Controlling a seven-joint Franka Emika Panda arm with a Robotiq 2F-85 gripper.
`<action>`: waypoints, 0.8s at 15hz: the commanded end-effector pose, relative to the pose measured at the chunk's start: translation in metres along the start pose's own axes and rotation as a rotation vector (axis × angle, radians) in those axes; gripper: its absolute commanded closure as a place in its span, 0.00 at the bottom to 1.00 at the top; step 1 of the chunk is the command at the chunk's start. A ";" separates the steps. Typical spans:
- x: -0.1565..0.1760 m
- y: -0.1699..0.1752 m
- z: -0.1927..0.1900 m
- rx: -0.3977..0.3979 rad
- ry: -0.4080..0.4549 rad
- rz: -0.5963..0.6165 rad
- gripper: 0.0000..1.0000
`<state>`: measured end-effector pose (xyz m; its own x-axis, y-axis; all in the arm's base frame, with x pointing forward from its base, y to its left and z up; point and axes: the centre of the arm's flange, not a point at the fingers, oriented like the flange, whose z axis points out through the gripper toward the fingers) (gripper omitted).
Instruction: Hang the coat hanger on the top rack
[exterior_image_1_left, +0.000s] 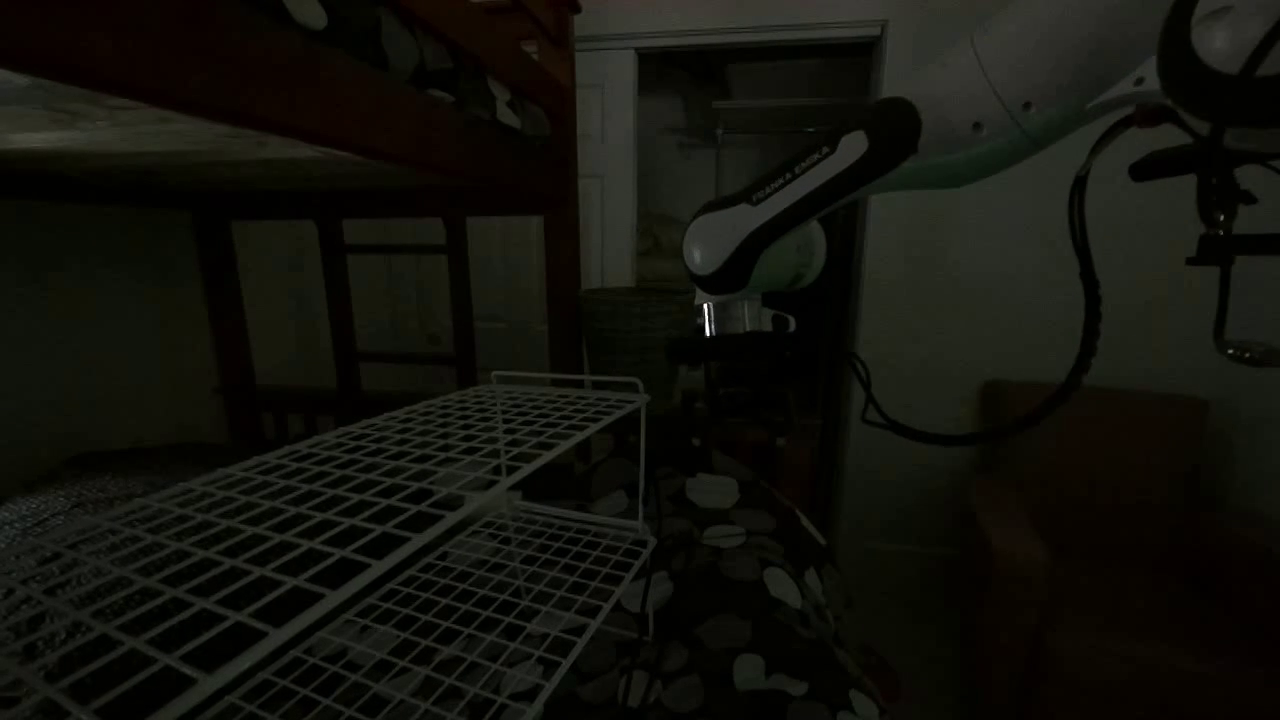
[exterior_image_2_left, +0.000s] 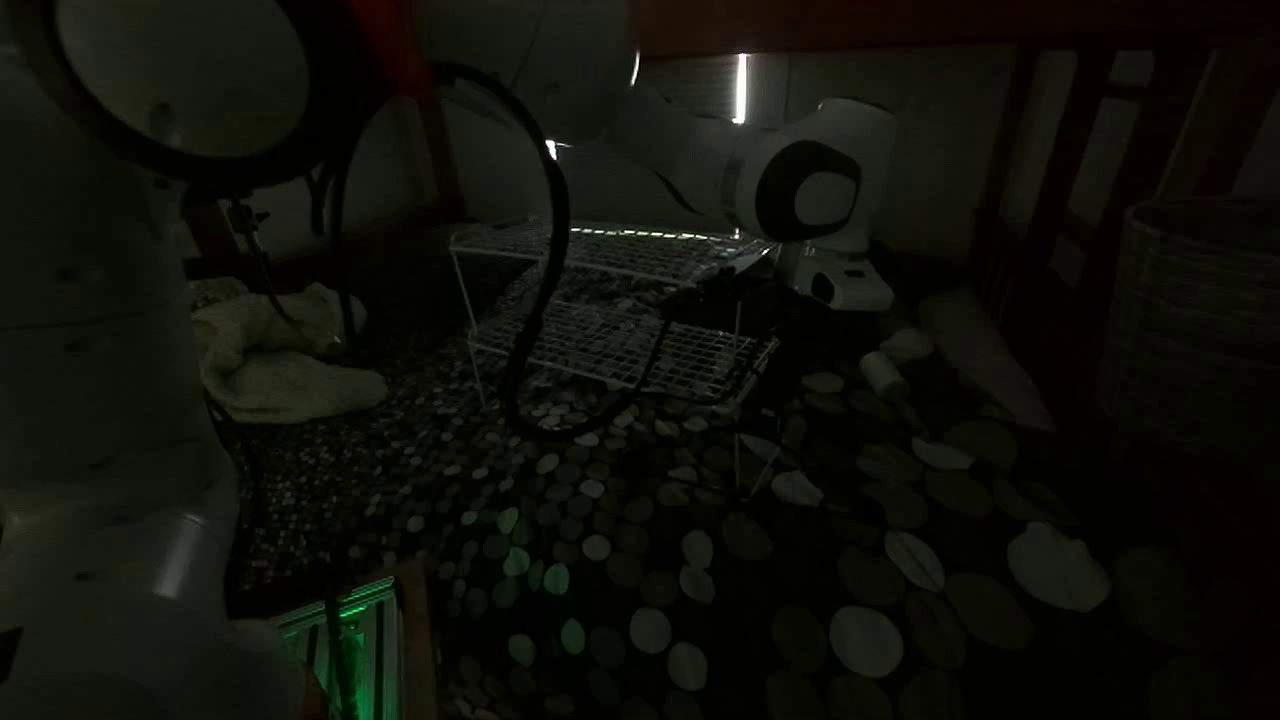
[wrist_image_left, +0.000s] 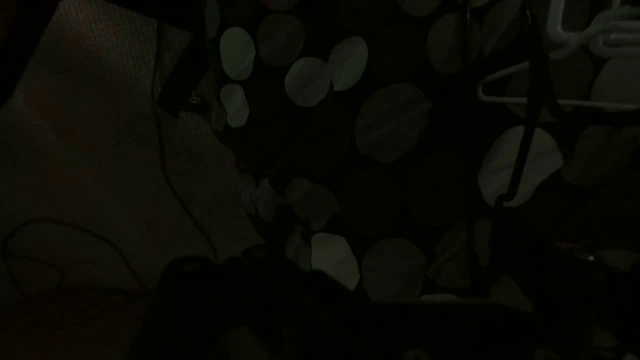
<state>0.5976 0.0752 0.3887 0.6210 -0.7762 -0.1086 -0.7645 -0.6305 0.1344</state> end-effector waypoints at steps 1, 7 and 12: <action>0.014 -0.029 0.021 -0.120 -0.008 0.066 0.00; 0.031 -0.051 0.057 -0.168 -0.092 0.022 0.00; 0.042 -0.067 0.071 -0.113 -0.159 -0.029 0.00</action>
<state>0.6439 0.0868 0.3126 0.5967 -0.7770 -0.2004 -0.7307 -0.6294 0.2646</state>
